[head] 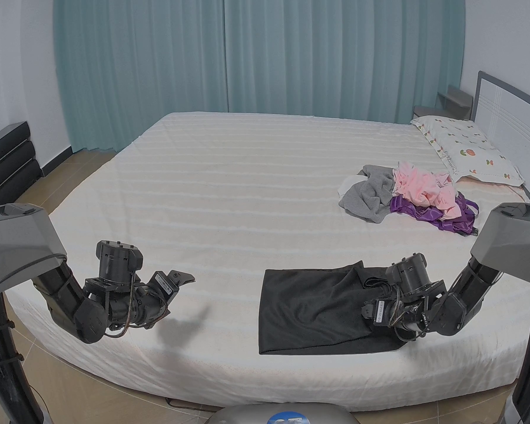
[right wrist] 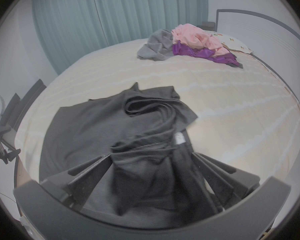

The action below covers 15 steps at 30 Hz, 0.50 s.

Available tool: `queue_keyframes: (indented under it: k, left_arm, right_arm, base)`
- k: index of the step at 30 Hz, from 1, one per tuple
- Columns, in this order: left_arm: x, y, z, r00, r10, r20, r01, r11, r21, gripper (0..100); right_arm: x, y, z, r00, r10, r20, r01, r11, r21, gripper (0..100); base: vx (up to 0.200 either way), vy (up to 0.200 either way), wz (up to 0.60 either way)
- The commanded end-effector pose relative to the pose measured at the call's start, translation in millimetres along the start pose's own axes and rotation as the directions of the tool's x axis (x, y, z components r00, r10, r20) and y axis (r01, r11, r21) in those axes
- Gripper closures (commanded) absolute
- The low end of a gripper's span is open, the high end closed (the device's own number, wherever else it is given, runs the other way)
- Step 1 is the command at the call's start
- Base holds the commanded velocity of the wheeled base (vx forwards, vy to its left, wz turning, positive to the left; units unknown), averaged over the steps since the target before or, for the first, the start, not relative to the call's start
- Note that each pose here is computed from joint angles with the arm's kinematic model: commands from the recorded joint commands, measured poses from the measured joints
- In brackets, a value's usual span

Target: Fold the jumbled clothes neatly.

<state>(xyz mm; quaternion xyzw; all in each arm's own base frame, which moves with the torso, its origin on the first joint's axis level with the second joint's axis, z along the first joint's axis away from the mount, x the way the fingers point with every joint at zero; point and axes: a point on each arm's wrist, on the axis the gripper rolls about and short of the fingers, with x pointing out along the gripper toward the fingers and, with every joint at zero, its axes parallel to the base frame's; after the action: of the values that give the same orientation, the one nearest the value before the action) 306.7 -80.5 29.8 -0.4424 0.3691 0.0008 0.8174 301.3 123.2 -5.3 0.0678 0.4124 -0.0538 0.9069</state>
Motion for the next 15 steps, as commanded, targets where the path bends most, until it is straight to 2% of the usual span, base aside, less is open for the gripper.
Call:
queue_keyframes:
  k: [1, 8, 10, 12, 15]
  left_arm:
    - [2, 3, -2, 1.000, 0.011, -0.007, -0.011, 1.000, -0.001, 0]
    - [2, 3, -2, 1.000, 0.011, -0.007, -0.011, 1.000, -0.001, 0]
    - [2, 3, -2, 1.000, 0.011, -0.007, -0.011, 1.000, -0.001, 0]
    - [2, 3, -2, 1.000, 0.011, -0.007, -0.011, 1.000, -0.001, 0]
    - [2, 3, -2, 1.000, 0.011, -0.007, -0.011, 1.000, -0.001, 0]
  right_arm:
    - [-5, -21, 0, 0.999, -0.047, -0.023, 0.047, 0.999, 0.004, 0]
    - [-40, -56, 2, 0.997, -0.072, -0.009, 0.072, 0.997, 0.025, 0]
    - [-46, -59, 1, 0.998, -0.068, -0.006, 0.068, 0.997, 0.027, 0]
    - [-60, -67, 1, 0.999, -0.051, 0.001, 0.051, 0.998, 0.031, 0]
    - [-77, -73, 7, 0.999, 0.018, 0.031, -0.020, 0.998, 0.054, 0]
  base:
    - [0.000, 0.000, 0.00]
    - [0.000, 0.000, 0.00]
    - [0.000, 0.000, 0.00]
    - [0.000, 0.000, 0.00]
    - [0.000, 0.000, 0.00]
